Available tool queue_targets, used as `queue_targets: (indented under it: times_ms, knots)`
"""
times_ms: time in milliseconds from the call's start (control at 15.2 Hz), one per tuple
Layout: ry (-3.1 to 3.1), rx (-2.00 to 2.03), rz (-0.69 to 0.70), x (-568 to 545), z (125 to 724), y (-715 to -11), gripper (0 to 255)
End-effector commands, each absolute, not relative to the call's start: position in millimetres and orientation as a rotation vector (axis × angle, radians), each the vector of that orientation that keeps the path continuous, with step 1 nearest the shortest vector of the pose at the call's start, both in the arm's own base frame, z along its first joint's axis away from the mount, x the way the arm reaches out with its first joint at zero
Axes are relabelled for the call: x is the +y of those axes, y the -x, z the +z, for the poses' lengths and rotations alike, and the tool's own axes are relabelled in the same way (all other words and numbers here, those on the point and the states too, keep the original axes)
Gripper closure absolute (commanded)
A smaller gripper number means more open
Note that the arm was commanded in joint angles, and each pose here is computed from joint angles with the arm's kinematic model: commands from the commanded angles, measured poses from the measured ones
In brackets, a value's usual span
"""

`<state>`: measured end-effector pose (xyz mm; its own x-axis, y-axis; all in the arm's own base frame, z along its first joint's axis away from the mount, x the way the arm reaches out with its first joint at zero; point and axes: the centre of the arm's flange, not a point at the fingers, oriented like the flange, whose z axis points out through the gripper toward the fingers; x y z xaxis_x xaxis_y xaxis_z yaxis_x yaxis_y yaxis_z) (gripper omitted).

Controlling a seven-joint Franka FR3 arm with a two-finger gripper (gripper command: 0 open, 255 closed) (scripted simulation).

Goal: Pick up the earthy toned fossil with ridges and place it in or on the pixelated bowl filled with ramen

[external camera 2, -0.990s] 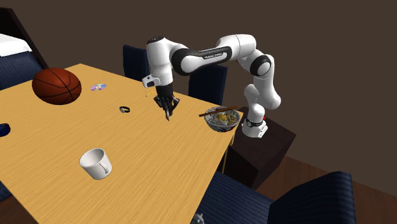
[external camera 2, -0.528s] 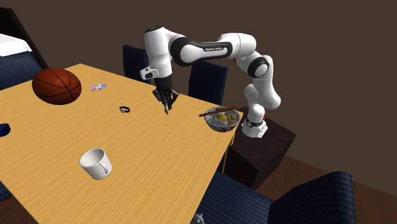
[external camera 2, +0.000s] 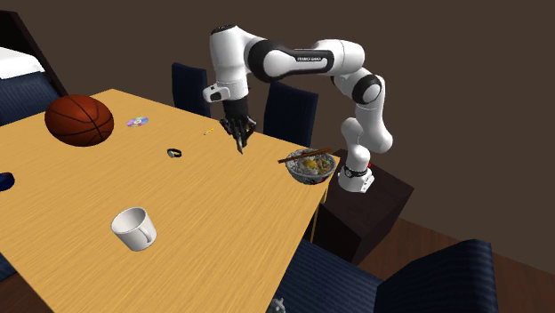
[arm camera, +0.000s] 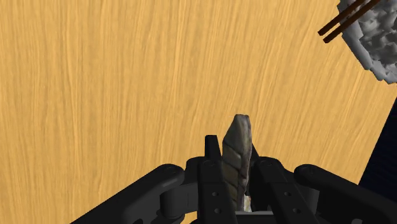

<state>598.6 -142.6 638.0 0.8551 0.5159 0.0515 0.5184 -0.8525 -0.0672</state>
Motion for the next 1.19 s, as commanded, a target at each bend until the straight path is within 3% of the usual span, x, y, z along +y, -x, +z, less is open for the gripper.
queue_targets:
  times_ms: [0, 1122]
  knots:
    - [2.949, -0.825, -0.048, -129.6, 637.8, -576.4, 255]
    - [2.949, -0.825, -0.048, -11.0, 635.5, -379.4, 255]
